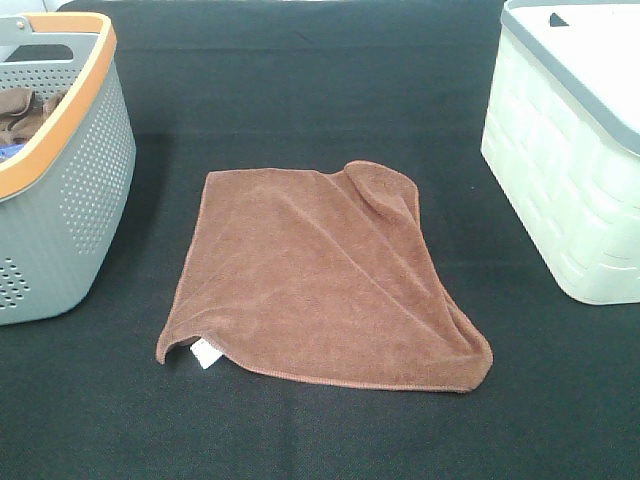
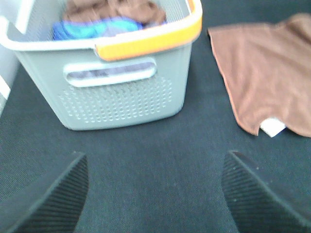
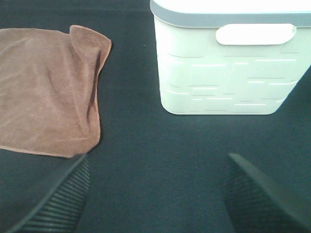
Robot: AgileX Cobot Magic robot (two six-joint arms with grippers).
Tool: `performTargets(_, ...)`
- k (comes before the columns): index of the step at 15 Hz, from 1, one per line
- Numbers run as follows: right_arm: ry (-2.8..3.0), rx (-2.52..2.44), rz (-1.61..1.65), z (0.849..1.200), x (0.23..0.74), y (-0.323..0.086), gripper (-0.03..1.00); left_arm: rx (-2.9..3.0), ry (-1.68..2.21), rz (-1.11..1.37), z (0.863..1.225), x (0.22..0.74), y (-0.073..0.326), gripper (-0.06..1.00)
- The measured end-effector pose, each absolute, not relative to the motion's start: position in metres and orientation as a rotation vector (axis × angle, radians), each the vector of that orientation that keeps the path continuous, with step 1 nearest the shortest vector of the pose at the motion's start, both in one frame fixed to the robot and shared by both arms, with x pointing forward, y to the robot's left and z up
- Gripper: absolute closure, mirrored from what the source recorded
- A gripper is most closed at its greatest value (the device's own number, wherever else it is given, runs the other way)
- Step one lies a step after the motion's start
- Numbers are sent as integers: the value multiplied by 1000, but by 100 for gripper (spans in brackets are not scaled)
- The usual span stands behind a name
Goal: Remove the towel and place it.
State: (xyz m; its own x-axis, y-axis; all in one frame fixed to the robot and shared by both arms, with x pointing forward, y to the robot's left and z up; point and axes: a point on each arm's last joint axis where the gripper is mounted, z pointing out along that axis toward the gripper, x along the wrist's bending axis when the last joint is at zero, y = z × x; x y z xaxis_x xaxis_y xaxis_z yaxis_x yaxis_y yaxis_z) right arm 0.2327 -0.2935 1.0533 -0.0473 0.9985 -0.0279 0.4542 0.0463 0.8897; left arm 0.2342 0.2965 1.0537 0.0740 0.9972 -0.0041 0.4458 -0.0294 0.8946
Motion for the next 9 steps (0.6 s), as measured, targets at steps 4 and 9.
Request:
performTargets(4,1597,1497,963,1053,232,-293,25,1578,1474,916,1054,233,297,21)
performTargets(9,1597,1498,966,1053,232,-292,25,1578,1474,916,1054,233,297,21)
